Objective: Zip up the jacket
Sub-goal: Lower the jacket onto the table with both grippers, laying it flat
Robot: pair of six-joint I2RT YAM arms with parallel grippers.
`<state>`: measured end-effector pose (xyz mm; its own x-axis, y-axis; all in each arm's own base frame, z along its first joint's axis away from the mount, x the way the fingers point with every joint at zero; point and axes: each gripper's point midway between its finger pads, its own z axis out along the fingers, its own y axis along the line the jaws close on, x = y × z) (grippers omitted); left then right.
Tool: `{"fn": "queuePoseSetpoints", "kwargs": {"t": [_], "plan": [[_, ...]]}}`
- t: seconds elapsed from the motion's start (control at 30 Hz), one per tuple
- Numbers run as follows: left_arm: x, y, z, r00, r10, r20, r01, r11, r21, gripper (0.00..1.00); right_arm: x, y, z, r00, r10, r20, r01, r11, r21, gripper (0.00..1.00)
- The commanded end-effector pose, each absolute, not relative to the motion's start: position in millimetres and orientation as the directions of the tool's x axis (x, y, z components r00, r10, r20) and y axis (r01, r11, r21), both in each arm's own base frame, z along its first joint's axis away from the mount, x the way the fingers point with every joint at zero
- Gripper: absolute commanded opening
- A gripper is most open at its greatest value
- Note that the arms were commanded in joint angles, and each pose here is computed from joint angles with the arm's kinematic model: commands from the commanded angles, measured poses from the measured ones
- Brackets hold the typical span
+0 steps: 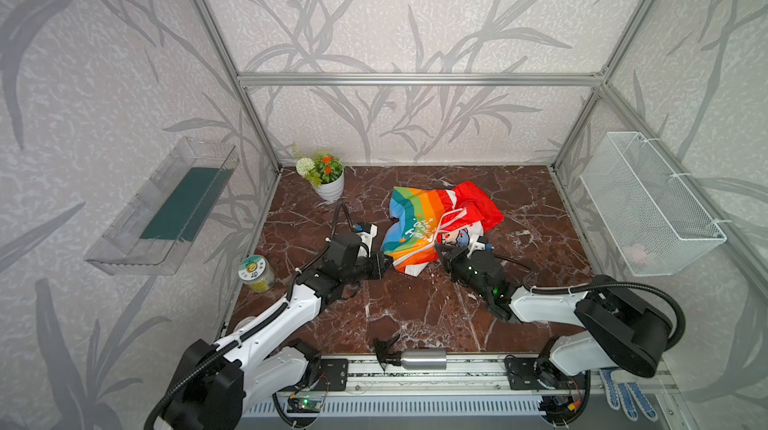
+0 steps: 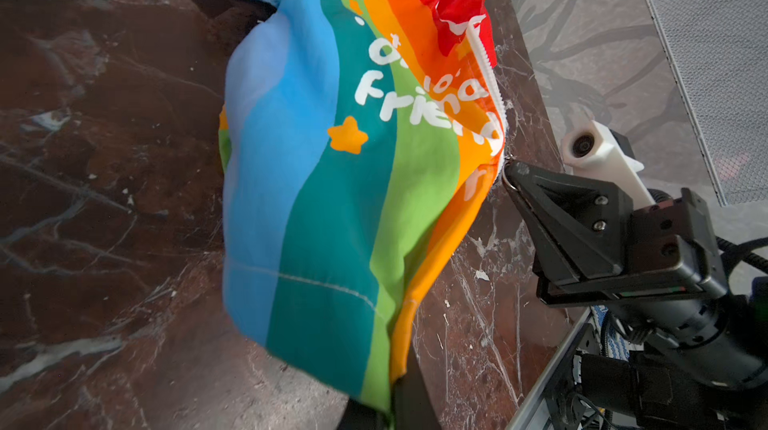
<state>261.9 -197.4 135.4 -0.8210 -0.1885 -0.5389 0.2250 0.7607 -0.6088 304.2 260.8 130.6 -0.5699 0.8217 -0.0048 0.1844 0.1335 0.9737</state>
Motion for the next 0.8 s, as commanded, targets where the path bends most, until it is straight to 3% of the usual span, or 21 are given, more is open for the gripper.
{"fn": "queuePoseSetpoints", "kwargs": {"t": [0.0,0.2,0.33,0.77], "plan": [[243.4,-162.7,99.8,-0.879,-0.251,-0.405,0.0,0.85,-0.527,0.0,327.8,218.5,136.7,-0.342,0.94,0.022,0.146,0.03,0.989,0.0],[240.0,-139.1,93.7,-0.853,-0.325,-0.409,-0.095,0.866,-0.491,0.0,332.9,201.5,137.8,-0.242,0.968,0.069,0.096,-0.047,0.994,0.0],[238.3,-138.0,85.9,-0.859,-0.334,-0.388,-0.112,0.862,-0.495,0.0,337.2,206.4,143.4,-0.243,0.96,0.141,0.059,-0.131,0.99,0.0],[239.5,-110.6,74.0,-0.836,-0.414,-0.36,-0.217,0.852,-0.476,0.0,341.1,178.7,137.1,-0.125,0.986,0.107,0.053,-0.101,0.993,0.0]]}}
